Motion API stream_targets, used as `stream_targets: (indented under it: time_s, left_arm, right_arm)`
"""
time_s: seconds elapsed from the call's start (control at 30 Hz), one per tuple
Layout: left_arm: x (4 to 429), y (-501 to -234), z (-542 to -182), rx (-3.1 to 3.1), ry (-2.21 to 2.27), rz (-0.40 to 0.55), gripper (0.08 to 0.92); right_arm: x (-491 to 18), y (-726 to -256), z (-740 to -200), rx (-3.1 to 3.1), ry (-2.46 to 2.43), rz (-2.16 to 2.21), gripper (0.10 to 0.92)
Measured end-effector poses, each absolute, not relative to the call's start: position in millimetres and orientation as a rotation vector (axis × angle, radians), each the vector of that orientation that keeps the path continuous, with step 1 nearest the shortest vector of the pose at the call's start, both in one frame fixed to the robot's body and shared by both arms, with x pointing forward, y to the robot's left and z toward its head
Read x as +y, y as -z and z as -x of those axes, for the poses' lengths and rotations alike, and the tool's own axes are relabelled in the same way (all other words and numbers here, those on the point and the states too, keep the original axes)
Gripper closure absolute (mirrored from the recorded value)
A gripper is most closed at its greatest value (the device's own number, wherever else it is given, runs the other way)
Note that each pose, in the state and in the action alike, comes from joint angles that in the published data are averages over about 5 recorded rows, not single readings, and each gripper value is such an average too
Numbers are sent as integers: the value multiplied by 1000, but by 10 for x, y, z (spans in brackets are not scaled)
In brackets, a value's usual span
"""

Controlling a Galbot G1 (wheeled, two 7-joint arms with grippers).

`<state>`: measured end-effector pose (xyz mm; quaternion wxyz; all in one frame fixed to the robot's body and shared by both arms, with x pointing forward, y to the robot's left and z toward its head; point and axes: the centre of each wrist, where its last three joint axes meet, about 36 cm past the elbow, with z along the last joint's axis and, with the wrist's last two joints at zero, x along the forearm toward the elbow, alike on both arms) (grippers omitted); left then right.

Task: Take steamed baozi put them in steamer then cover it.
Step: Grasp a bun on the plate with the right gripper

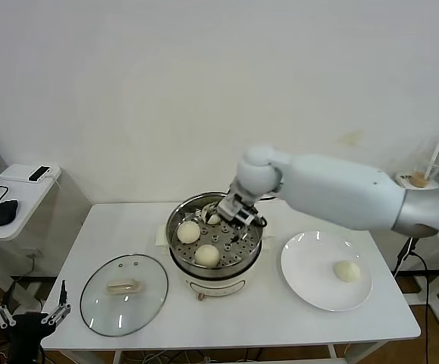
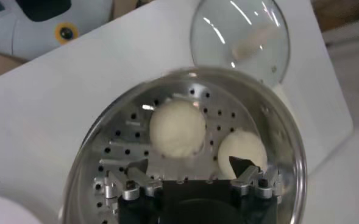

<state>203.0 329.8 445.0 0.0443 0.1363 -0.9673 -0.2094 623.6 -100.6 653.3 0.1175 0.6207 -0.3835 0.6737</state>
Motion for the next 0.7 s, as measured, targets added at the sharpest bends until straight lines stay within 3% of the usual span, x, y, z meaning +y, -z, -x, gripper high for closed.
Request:
stream_targets:
  time_s: [0.37,0.7]
  left_arm:
    - [3244,-4473,-2064,-2973,637,-374,177]
    - [3217,-4463,-2052,-2966,642,-339,177]
  right_arm:
    - [-2152,-6681,-6271,-1342,-1753,-1510,200]
    - [-3294,-6205,-6098,-1403,-1552,-1339,200]
